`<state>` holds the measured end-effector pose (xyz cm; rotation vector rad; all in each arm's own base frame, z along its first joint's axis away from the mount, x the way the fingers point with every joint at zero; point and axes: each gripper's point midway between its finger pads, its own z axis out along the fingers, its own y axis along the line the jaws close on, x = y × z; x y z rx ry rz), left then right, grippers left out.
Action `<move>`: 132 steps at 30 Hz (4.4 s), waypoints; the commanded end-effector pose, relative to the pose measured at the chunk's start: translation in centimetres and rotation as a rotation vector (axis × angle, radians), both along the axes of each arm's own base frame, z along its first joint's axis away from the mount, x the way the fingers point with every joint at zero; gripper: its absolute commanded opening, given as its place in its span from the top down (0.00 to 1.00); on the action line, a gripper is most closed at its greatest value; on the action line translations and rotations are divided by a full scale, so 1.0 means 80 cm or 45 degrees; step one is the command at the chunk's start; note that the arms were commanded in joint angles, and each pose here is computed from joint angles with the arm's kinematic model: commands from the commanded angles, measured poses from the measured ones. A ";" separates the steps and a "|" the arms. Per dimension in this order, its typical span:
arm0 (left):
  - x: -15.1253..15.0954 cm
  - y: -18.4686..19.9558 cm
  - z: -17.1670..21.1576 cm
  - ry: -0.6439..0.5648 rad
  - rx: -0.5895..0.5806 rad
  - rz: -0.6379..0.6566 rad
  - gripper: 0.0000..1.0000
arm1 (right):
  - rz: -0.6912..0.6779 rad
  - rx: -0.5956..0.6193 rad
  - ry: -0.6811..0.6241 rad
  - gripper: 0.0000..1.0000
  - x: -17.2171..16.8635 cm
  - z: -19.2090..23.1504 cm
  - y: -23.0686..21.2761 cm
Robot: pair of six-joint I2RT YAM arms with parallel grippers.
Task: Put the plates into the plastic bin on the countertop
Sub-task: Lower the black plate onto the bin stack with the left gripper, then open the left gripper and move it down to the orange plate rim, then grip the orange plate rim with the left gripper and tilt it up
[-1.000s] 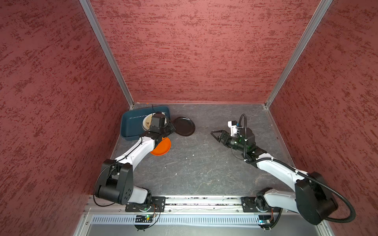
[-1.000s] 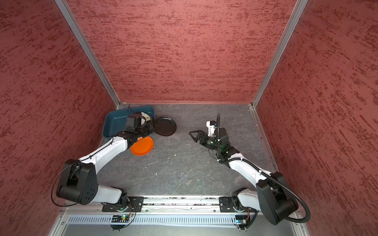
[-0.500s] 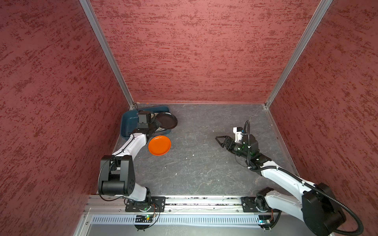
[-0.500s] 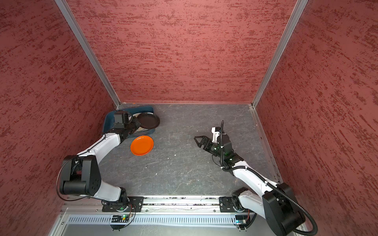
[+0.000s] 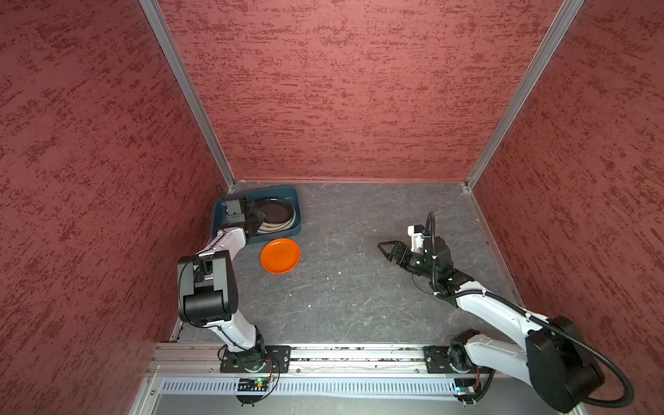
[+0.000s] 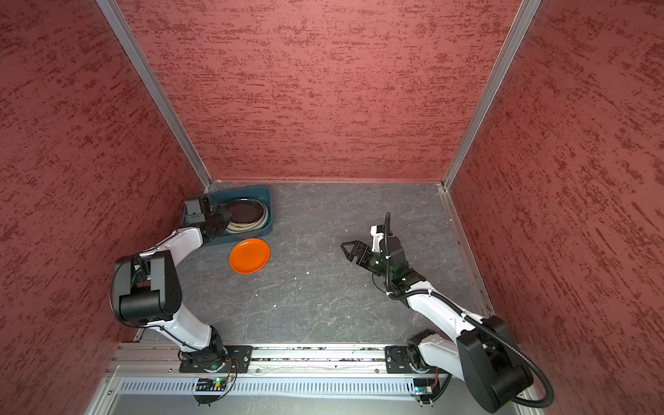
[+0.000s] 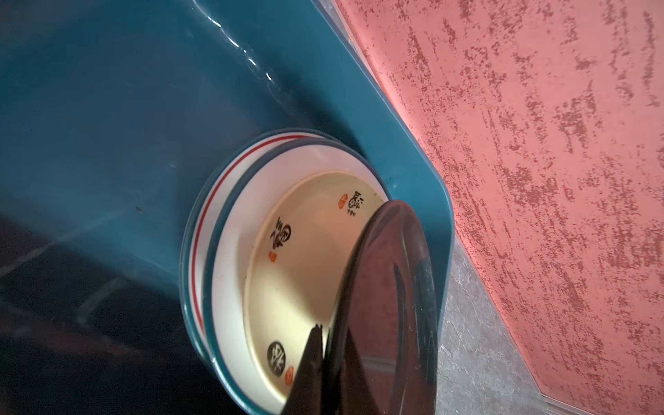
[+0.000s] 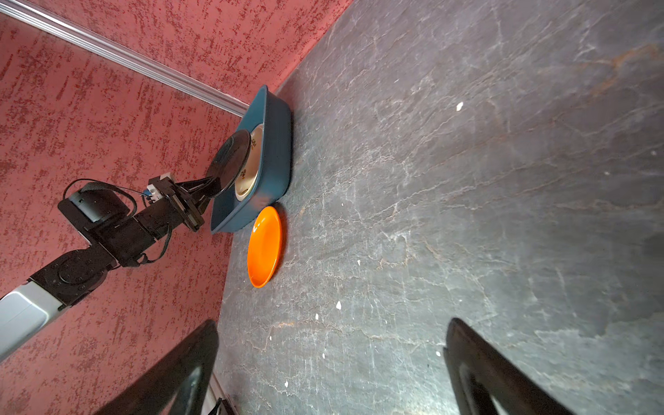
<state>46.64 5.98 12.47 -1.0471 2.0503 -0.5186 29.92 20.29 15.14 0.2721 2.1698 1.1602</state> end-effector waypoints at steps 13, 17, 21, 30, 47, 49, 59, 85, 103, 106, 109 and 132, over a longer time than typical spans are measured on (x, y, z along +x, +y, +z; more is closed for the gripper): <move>0.028 0.017 -0.009 0.076 0.102 -0.029 1.00 | 0.008 0.010 -0.041 0.01 0.005 0.011 0.003; 0.029 0.021 -0.014 0.095 0.123 -0.018 0.99 | 0.009 0.008 -0.042 0.01 0.004 0.011 0.003; 0.032 0.019 -0.022 0.118 0.112 -0.026 0.93 | 0.007 0.006 -0.040 0.01 0.005 0.010 0.003; 0.036 0.020 -0.024 0.140 0.137 -0.043 0.50 | 0.004 0.012 -0.040 0.01 0.003 0.010 0.002; 0.016 0.007 0.023 0.061 0.254 -0.069 0.01 | -0.004 -0.005 -0.057 0.01 -0.001 0.015 -0.003; 0.004 0.000 0.039 0.013 0.284 -0.079 0.00 | -0.001 -0.007 -0.062 0.01 -0.001 0.018 -0.002; -0.079 -0.044 0.053 0.007 0.309 -0.111 0.01 | 0.038 -0.009 -0.087 0.01 0.005 0.028 0.006; -0.193 -0.071 -0.045 0.086 -0.042 -0.096 0.01 | 0.097 -0.044 -0.045 0.01 -0.006 0.031 0.009; -0.196 -0.071 -0.107 0.168 -0.170 -0.099 0.02 | 0.014 -0.081 -0.020 0.01 -0.006 0.025 -0.006; -0.192 -0.073 -0.111 0.133 -0.173 -0.113 0.09 | 0.009 -0.073 -0.009 0.01 -0.005 0.024 -0.006; -0.194 -0.068 -0.123 0.156 -0.161 -0.086 0.13 | 0.001 -0.069 0.009 0.01 -0.004 0.019 -0.006; -0.168 -0.080 -0.143 0.253 -0.176 -0.172 0.65 | -0.023 -0.088 0.027 0.01 0.005 0.018 -0.006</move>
